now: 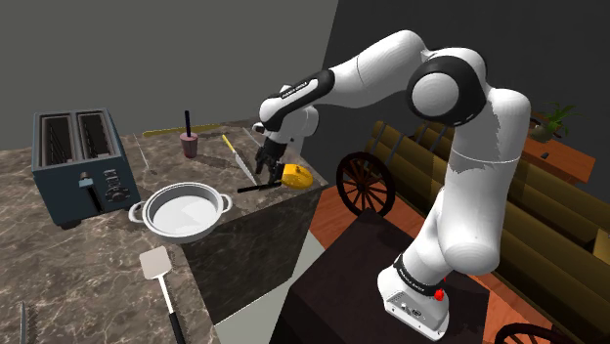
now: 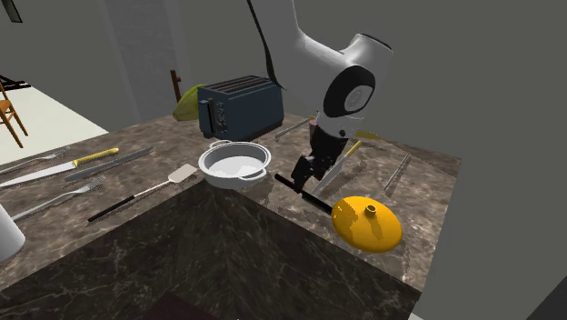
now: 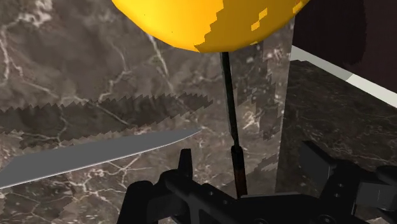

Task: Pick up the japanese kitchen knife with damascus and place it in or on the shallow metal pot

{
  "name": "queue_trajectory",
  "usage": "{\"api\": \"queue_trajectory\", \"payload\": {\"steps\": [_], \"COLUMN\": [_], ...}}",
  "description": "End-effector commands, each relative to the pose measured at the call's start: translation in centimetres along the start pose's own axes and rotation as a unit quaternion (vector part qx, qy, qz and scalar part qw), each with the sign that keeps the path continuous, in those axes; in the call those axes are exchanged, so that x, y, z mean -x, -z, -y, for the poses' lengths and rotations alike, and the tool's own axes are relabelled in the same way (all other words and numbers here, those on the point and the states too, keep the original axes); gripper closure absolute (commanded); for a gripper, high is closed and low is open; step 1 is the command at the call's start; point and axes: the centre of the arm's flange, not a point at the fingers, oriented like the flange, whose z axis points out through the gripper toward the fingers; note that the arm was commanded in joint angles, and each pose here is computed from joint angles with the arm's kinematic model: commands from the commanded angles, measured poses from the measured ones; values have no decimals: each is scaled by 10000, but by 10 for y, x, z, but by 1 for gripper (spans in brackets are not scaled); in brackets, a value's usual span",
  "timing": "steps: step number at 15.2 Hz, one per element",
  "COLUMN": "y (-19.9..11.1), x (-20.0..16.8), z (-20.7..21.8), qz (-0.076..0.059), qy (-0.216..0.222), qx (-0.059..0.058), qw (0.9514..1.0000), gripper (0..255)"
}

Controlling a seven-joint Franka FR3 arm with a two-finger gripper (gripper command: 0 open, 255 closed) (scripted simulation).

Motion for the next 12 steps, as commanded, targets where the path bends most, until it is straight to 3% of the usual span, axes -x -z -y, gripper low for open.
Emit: {"api": "queue_trajectory", "payload": {"steps": [1, 4, 12], "y": [-10, -29, -29], "x": [-1, -1, -1], "z": [-1, -1, -1], "qz": [-4, -4, -4], "qy": [17, 17, 17], "qx": [-1, -1, -1], "qw": [10000, 10000, 10000], "gripper": [0, 0, 0]}}
